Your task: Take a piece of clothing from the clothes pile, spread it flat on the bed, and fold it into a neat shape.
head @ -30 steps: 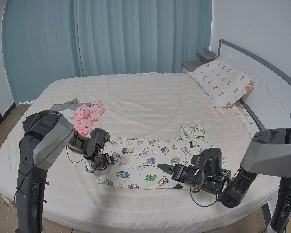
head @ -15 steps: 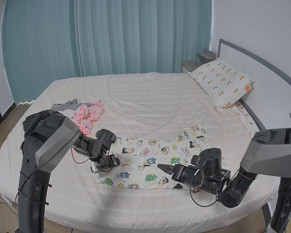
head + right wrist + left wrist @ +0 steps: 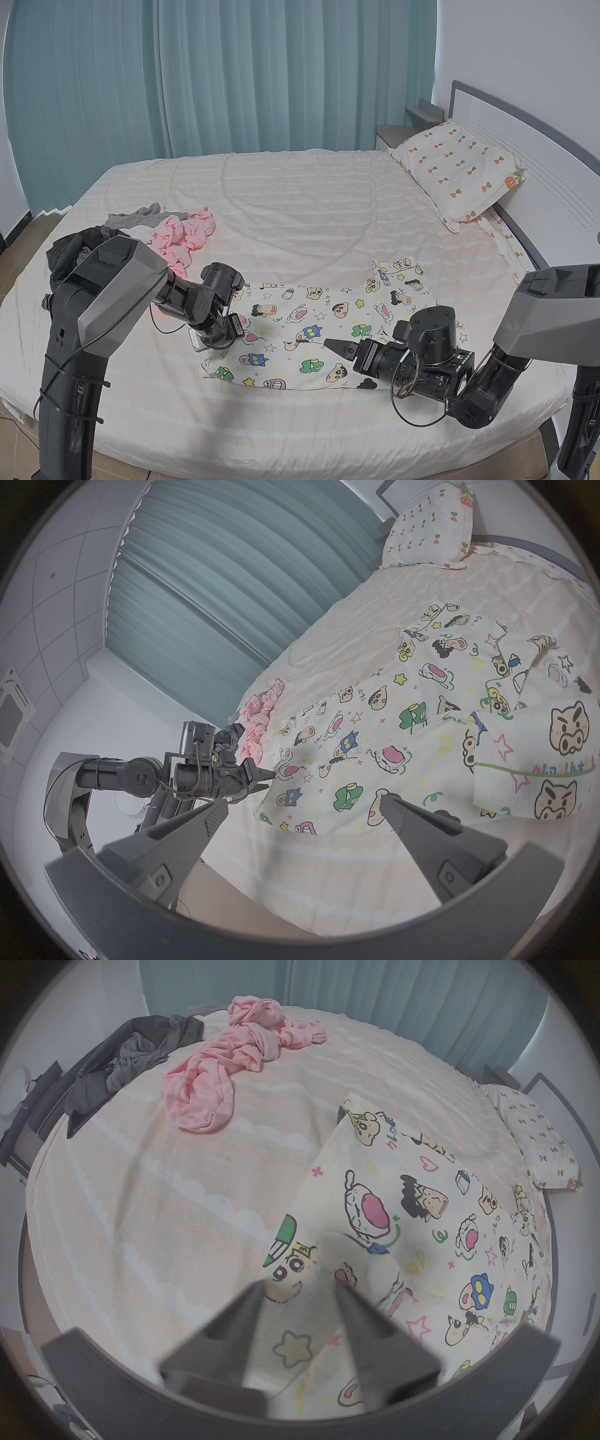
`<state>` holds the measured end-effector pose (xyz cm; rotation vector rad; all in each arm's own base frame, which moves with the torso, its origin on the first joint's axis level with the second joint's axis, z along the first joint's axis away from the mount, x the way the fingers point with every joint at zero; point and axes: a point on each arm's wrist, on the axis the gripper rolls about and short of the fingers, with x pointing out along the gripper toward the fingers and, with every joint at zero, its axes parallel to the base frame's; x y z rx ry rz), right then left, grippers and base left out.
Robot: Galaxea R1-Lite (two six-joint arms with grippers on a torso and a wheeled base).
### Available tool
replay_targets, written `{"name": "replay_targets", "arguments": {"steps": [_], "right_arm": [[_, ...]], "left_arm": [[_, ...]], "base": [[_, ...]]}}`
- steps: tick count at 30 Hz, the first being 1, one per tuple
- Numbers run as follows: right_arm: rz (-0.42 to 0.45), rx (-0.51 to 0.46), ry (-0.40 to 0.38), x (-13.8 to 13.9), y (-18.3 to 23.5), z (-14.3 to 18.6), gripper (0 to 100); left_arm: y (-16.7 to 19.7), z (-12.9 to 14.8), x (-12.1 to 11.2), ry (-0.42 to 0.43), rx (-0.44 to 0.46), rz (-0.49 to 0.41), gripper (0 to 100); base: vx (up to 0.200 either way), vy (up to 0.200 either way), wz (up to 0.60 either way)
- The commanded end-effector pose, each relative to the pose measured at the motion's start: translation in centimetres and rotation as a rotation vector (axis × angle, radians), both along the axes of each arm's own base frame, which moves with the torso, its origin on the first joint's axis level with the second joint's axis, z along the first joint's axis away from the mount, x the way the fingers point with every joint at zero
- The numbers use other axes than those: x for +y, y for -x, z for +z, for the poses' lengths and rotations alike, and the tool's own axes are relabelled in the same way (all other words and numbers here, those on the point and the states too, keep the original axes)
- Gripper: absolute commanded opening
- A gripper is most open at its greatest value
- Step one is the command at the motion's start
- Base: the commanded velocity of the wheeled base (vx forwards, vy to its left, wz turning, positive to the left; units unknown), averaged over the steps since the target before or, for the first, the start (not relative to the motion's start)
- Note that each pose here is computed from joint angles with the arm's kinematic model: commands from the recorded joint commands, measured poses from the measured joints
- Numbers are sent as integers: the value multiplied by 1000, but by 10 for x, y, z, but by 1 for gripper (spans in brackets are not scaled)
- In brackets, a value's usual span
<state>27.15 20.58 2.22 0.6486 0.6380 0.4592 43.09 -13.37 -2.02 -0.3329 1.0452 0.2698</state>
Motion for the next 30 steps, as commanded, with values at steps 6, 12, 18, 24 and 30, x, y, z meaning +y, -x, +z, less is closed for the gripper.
{"name": "replay_targets", "arguments": {"steps": [6, 12, 18, 24, 30], "right_arm": [[4, 3, 1, 1, 1, -1, 100], [8, 3, 3, 1, 2, -1, 100], [7, 7, 11, 1, 3, -3, 100], [0, 20, 24, -2, 1, -8, 100], [-110, 12, 36, -26, -32, 0, 100]], "left_arm": [[-5, -3, -1, 13, -37, 16, 0], [-3, -4, 2, 44, -29, 59, 0], [18, 16, 14, 158, 31, 9, 0], [34, 36, 31, 205, 32, 18, 0], [76, 41, 45, 278, 53, -5, 0]], "base": [[0, 0, 0], [0, 0, 0], [0, 0, 0], [0, 0, 0], [0, 0, 0]]}}
